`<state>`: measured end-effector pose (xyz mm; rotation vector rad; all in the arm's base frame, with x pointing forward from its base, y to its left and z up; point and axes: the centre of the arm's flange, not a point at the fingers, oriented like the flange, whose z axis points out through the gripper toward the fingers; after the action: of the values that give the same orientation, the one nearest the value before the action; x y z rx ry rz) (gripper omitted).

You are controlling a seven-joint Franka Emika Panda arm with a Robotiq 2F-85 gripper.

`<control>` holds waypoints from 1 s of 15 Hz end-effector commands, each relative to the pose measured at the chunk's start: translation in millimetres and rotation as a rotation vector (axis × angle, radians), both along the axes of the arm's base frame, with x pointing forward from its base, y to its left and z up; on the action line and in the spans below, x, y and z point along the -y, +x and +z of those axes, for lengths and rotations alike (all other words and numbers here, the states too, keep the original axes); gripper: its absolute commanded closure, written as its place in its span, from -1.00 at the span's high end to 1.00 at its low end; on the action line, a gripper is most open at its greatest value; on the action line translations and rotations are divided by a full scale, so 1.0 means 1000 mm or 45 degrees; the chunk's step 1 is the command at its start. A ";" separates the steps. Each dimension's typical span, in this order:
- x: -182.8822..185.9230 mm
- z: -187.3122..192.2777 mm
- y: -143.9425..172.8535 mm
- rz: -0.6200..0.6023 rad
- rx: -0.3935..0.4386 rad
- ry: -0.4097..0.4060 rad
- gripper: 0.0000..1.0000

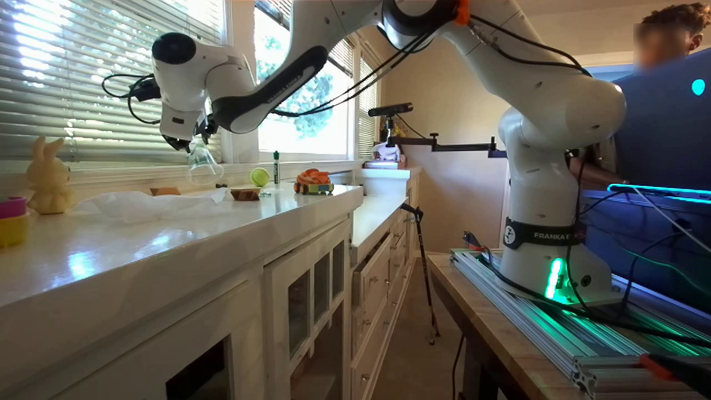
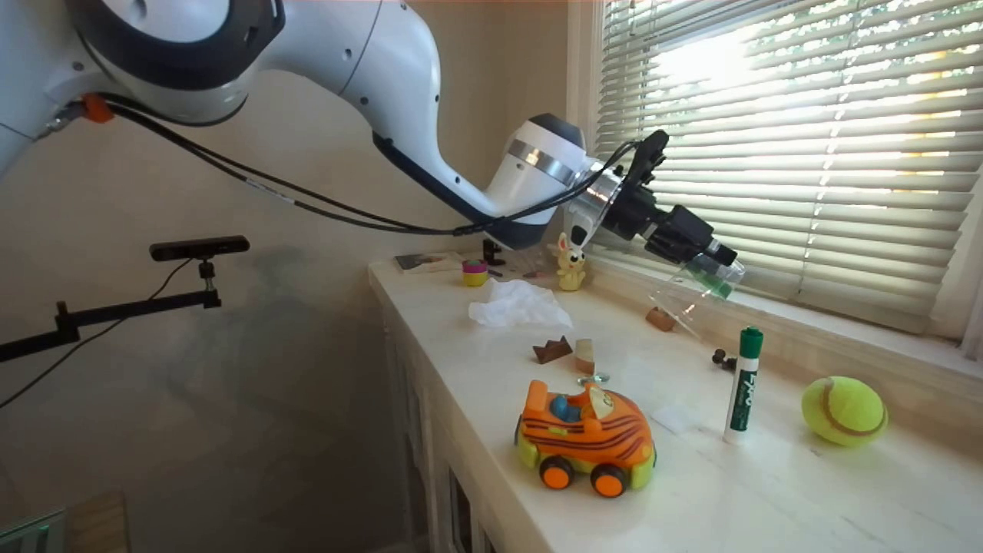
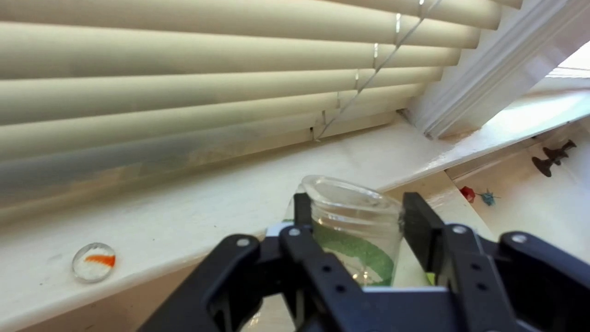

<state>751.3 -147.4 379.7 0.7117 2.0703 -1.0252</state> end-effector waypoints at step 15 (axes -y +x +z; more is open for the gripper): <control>-0.013 -0.016 -0.008 0.042 0.039 -0.126 -0.46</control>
<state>749.8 -136.3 364.9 0.6345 2.0079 -1.0721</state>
